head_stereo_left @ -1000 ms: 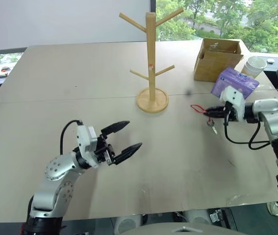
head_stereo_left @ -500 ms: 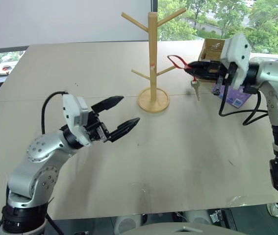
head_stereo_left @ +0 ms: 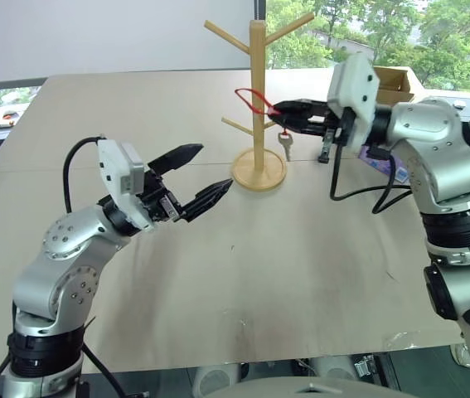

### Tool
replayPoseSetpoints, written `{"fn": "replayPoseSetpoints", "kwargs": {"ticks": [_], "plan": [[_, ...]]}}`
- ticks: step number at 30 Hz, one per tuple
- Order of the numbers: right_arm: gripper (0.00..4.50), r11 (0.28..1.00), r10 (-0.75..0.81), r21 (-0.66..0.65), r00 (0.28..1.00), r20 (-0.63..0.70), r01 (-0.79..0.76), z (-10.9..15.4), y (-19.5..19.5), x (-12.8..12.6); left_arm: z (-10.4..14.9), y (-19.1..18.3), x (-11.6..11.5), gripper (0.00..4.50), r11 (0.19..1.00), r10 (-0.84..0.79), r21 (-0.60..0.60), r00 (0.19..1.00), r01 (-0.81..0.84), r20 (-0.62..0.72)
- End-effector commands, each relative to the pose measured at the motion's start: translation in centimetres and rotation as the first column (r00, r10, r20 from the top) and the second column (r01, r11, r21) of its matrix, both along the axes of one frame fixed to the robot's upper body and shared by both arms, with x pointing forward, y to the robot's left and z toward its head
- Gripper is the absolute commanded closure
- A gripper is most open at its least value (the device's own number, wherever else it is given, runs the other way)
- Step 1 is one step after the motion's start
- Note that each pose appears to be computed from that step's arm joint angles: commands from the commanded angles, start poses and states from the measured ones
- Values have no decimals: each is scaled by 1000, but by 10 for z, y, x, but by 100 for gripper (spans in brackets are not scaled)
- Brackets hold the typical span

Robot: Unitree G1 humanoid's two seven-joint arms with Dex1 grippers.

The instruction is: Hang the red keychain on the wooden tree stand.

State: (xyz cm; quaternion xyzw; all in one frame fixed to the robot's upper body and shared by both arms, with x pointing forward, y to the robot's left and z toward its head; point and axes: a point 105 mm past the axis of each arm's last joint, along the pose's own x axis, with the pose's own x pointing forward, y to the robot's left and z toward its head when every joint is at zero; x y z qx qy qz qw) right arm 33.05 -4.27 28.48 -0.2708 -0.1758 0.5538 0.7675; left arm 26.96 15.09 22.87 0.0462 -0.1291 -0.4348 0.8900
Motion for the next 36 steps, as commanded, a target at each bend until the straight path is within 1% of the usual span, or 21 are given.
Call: {"fn": "replayPoseSetpoints", "kwargs": {"ticks": [1, 11, 17, 26, 27, 28, 35, 36], "plan": [[446, 1000, -11, 6, 998, 55, 10, 10, 1, 2, 6, 0, -2, 0, 1000, 4, 9, 999, -5, 32], [446, 999, -54, 5, 998, 17, 54, -6, 0, 21, 4, 0, -1, 0, 1000, 4, 3, 999, -4, 37], [446, 998, -59, 5, 998, 4, 59, -10, 2, 25, 4, -1, -1, 0, 1000, 1, 5, 999, -1, 38], [446, 992, -123, 31, 992, -13, 124, -15, -1, 42, 4, -1, 0, 0, 1000, 2, 5, 999, -2, 44], [369, 991, -127, 41, 992, -14, 127, -14, -1, 43, 4, -1, 0, 0, 1000, 2, 6, 999, -2, 44], [341, 990, -132, 50, 991, -13, 132, -12, -1, 45, 5, -1, 0, 0, 1000, 2, 6, 999, -2, 45], [14, 985, -137, 104, 990, -22, 139, -7, -3, 47, 6, -1, 1, 0, 1000, 5, 5, 999, -5, 47], [6, 985, -130, 111, 991, -35, 133, -8, -5, 46, 5, -1, 2, 0, 1000, 9, 4, 999, -9, 46]]}}
